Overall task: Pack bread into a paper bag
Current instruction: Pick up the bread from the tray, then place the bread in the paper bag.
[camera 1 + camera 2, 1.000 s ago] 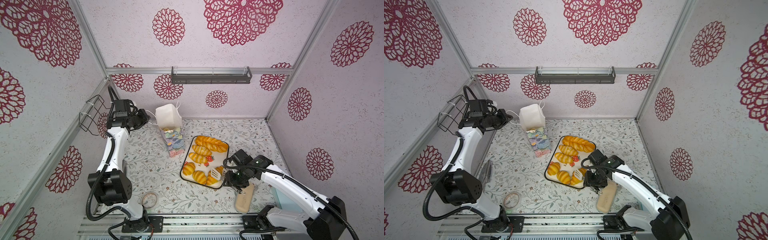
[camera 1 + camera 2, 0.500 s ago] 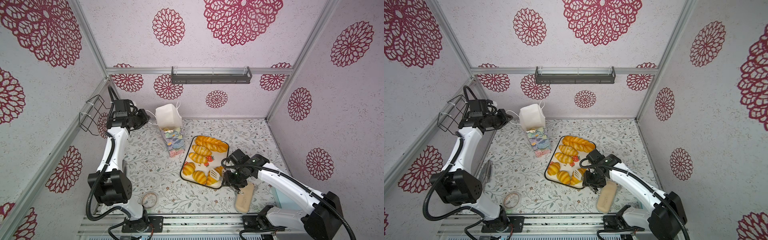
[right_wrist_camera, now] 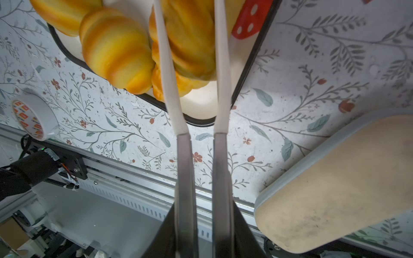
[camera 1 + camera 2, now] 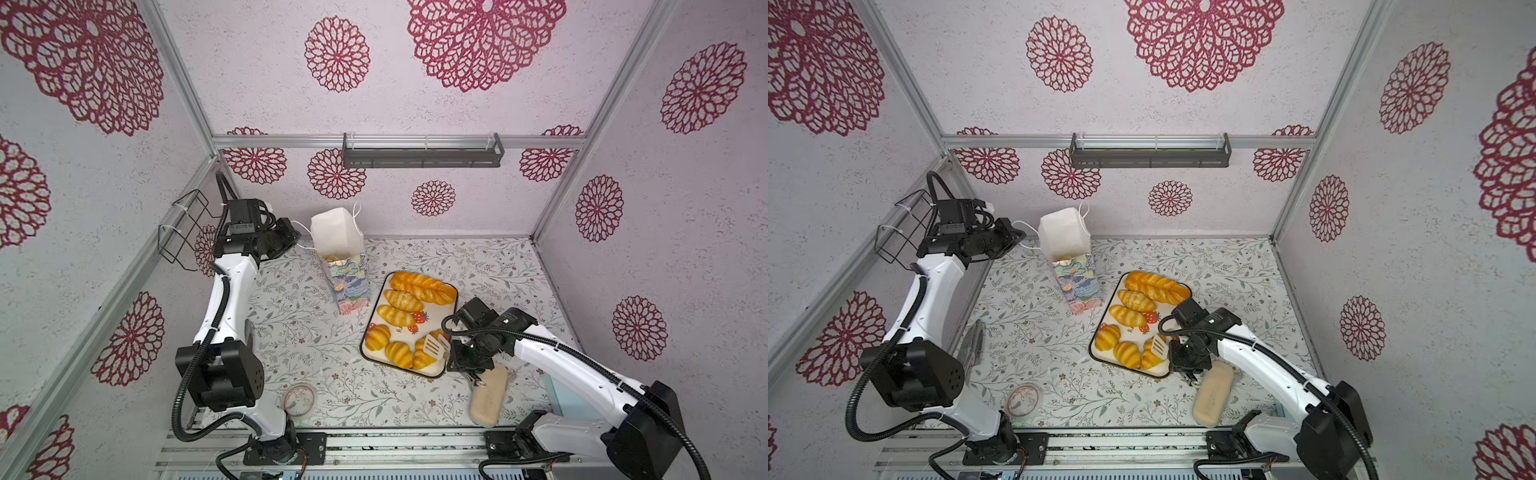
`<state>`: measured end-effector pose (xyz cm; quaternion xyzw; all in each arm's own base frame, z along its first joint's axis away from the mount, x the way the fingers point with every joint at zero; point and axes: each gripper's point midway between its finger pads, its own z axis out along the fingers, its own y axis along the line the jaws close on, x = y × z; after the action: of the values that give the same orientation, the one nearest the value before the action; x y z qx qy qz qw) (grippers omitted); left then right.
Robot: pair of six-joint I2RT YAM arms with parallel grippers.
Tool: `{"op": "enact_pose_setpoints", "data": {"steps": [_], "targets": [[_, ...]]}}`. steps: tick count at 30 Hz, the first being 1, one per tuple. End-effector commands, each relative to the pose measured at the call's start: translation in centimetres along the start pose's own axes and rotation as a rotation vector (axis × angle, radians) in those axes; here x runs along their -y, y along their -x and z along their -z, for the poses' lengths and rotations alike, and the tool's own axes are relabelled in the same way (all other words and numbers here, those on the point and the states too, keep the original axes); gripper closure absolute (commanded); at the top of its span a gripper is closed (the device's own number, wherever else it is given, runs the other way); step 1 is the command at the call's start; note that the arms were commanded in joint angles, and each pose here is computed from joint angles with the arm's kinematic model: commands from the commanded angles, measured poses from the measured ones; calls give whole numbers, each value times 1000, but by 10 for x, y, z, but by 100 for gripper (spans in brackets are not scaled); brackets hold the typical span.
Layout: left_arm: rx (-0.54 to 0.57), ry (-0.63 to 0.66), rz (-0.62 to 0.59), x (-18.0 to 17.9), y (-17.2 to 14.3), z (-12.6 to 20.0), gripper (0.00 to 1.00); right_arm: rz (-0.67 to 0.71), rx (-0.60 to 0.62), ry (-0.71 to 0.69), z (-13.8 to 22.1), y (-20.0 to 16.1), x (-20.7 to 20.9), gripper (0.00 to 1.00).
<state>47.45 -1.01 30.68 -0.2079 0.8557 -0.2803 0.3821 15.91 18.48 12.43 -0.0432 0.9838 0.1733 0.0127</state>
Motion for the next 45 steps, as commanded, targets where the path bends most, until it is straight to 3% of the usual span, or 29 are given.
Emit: {"op": "enact_pose_setpoints", "data": {"steps": [1,17,25,45], "targets": [[0,5,-6,-4,0,-4,100,34,73,6,22,8,-6,70],[-2,6,-3,-5,-1,-5,100,50,224,6,69,39,-15,71],[-1,4,-6,-5,0,-5,100,41,314,114,76,66,-39,71],[10,-9,-7,-2,2,-2,100,107,595,435,143,137,-125,70]]}}
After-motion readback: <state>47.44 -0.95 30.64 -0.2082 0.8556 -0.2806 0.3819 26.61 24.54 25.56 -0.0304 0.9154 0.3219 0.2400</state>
